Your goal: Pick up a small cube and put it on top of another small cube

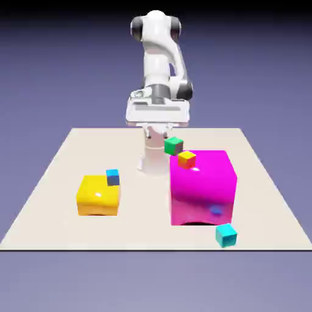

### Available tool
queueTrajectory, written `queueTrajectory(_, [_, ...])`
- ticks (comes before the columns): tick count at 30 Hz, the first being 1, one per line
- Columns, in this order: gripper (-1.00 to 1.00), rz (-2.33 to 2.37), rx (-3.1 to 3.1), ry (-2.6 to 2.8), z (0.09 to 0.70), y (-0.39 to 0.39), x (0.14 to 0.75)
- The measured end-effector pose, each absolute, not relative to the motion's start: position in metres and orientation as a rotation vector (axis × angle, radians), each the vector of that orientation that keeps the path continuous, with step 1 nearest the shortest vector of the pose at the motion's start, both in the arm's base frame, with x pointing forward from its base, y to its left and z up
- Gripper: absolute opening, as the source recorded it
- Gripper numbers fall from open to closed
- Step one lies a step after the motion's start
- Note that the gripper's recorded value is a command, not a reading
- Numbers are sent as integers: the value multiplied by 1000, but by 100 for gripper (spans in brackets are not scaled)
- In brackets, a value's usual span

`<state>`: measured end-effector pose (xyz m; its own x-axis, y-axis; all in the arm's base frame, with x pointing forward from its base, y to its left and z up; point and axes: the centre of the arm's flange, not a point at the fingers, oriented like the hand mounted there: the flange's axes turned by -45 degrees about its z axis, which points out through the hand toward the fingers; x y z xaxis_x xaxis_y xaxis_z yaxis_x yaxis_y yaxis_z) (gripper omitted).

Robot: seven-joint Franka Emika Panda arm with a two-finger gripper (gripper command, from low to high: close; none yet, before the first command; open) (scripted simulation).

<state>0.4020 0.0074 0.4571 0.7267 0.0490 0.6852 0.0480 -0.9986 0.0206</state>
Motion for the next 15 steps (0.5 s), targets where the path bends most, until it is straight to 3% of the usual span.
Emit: queueTrajectory(15, [0,375,3197,134,403,65,543])
